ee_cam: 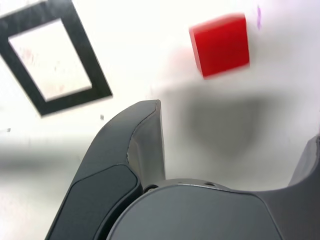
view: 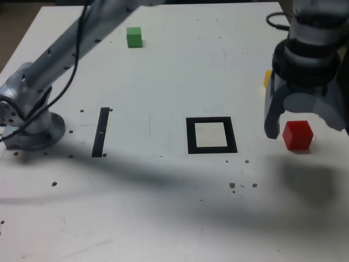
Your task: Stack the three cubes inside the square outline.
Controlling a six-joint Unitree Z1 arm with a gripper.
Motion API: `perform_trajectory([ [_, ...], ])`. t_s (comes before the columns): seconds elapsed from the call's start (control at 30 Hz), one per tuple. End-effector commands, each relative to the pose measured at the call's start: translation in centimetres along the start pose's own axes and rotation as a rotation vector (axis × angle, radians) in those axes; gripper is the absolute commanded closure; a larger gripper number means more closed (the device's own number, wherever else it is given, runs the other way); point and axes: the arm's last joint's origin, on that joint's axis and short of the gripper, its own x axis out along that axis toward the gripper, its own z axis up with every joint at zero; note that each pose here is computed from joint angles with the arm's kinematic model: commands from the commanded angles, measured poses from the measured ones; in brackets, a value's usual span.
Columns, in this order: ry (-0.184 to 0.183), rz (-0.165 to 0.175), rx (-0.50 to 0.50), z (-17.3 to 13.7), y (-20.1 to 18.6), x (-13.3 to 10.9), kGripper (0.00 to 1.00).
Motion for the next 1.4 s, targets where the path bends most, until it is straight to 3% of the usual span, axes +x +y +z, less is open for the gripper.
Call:
perform_trajectory([
  [0.0, 0.030, 0.007, -0.007, 0.2, 1.0, 1.0, 0.02],
  [0.23, 0.056, 0.008, -0.032, 1.1, 3.5, 3.1, 0.03],
  [0.47, 0.074, -0.018, -0.027, 2.4, 3.6, 5.5, 0.04],
  [0.6, 0.085, -0.015, -0.033, 2.9, 3.9, 6.7, 0.08],
  [0.9, 0.056, -0.024, -0.055, 3.3, 4.6, 6.7, 0.20],
  [1.13, 0.062, -0.047, -0.056, 3.5, 4.5, 7.2, 0.26],
  [1.37, 0.056, -0.034, -0.056, 3.6, 4.6, 7.2, 0.32],
])
